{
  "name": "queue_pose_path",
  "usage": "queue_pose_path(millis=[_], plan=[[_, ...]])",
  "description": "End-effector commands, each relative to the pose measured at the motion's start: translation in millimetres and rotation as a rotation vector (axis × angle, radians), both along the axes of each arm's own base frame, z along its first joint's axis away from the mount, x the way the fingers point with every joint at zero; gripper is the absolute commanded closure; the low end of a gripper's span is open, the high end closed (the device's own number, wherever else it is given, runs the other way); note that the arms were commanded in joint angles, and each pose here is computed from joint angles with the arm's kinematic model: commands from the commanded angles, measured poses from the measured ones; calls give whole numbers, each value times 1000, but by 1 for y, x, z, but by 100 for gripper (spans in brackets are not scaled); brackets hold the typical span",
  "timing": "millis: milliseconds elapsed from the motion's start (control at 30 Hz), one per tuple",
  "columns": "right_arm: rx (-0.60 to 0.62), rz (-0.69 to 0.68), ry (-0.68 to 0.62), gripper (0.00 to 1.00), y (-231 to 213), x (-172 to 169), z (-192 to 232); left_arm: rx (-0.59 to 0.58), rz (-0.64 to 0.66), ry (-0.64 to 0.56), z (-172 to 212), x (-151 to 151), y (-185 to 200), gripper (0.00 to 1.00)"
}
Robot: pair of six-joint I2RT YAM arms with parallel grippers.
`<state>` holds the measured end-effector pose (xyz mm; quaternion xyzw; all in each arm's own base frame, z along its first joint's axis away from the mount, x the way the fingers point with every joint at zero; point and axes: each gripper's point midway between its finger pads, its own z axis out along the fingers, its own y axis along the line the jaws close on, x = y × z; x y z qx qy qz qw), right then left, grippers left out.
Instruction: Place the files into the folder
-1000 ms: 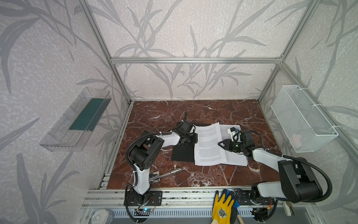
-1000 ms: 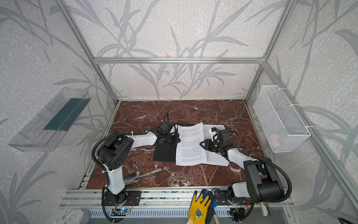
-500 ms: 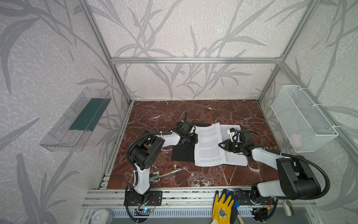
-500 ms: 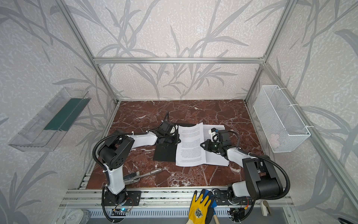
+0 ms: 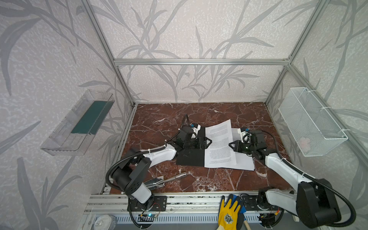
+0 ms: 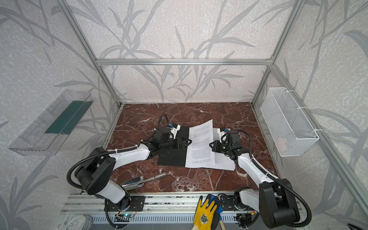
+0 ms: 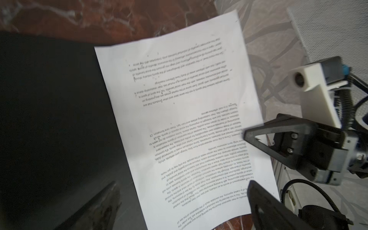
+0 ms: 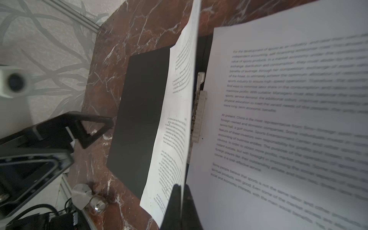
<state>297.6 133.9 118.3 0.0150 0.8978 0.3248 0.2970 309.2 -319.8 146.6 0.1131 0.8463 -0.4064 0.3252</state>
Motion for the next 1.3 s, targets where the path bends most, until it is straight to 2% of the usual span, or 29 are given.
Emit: queue_pose_path(millis=[0,67,267,433,667,833,1267], plan=[[-179,-62,25,100,-29,-8,-3,118,71,-197,29,-2,5,1],[-245,-113,12,100,-43,-7,-1,191,79,-235,33,-8,7,1],[-435,-190,10,100,-75,-5,4,179,69,-277,38,-12,5,1],[-568,-203,23,100,-85,-1,1,196,62,-270,33,-11,3,1],[-662,-159,54,100,-84,6,-10,210,56,-259,28,-10,2,1],[-793,-149,40,100,-88,8,-6,214,57,-258,27,-10,2,1],[-856,-168,56,100,-94,10,-8,232,46,-243,19,-8,-1,1]])
